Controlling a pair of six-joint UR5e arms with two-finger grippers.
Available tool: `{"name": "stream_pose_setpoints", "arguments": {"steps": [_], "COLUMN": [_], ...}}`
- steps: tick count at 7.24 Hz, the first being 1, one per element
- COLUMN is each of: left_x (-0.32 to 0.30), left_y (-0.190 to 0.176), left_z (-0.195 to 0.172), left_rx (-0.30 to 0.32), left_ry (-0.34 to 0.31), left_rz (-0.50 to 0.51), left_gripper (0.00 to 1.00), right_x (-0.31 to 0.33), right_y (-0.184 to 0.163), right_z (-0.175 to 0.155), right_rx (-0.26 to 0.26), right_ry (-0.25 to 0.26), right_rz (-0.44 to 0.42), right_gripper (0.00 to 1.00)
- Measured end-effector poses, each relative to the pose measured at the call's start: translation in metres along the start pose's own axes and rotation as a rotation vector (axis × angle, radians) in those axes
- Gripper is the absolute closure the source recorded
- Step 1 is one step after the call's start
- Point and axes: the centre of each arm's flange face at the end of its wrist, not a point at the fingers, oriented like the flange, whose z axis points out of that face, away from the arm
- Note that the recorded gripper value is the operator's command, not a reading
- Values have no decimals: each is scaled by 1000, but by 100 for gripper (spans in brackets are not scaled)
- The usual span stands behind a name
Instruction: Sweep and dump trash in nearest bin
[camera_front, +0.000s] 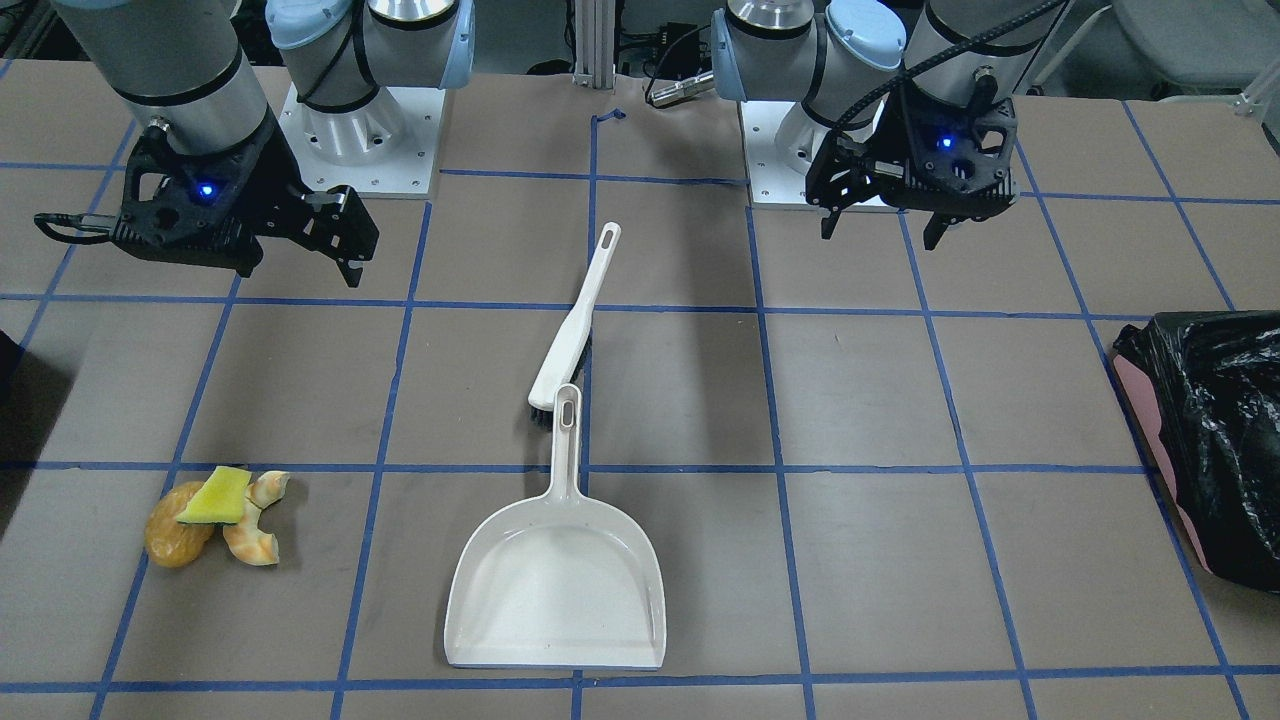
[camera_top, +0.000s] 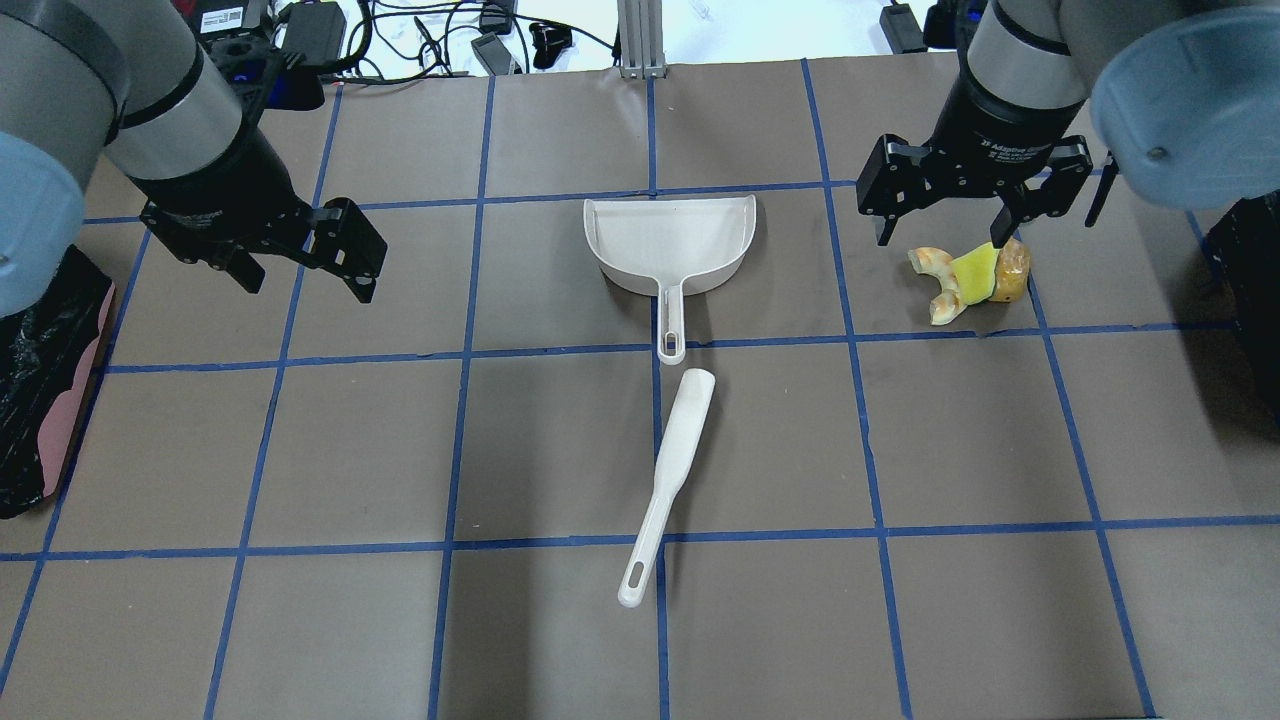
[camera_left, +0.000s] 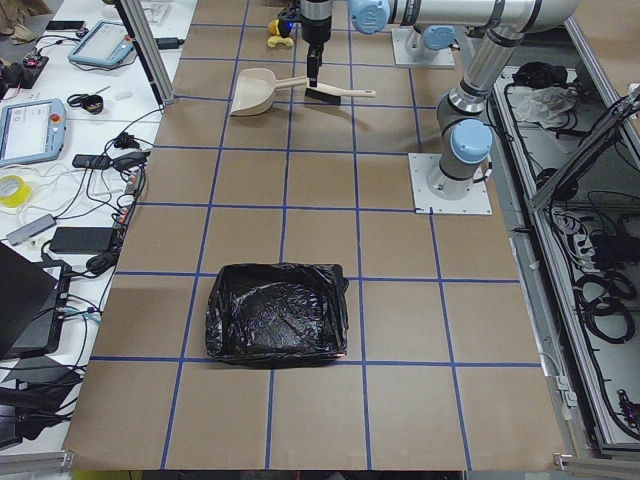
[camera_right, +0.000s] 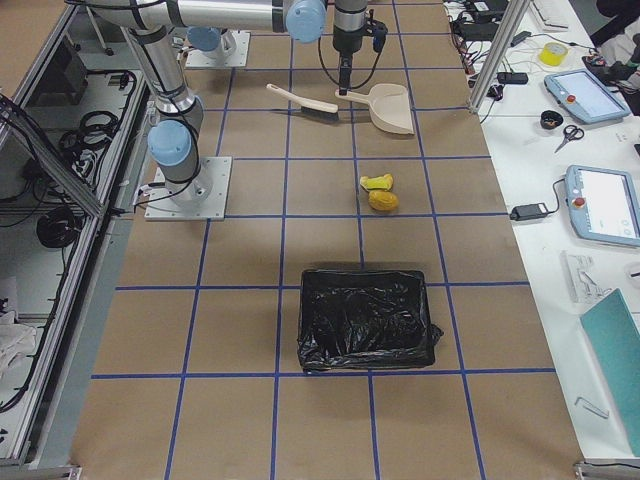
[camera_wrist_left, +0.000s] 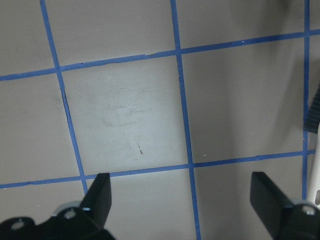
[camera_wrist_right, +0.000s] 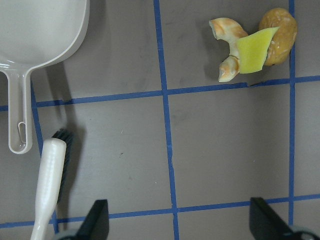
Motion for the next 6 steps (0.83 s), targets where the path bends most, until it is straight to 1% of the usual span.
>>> {"name": "stream_pose_setpoints", "arguments": {"steps": [4,5,6], "left_x": [2,5,11], "left_y": [1,3,6], "left_z": [5,5,8], "left_rx": [-14,-17,-21], "left_ry": [1,25,68], "left_rz": [13,17,20], "left_gripper": [0,0,0], "right_x": [-3,-8,-18], "right_y": [0,-2,-9], "right_z": [4,12,21], "right_rx": [-8,-18,-10], "right_ry": [-6,-22,-47], "right_rz": [10,27,42], "right_gripper": [0,0,0]}}
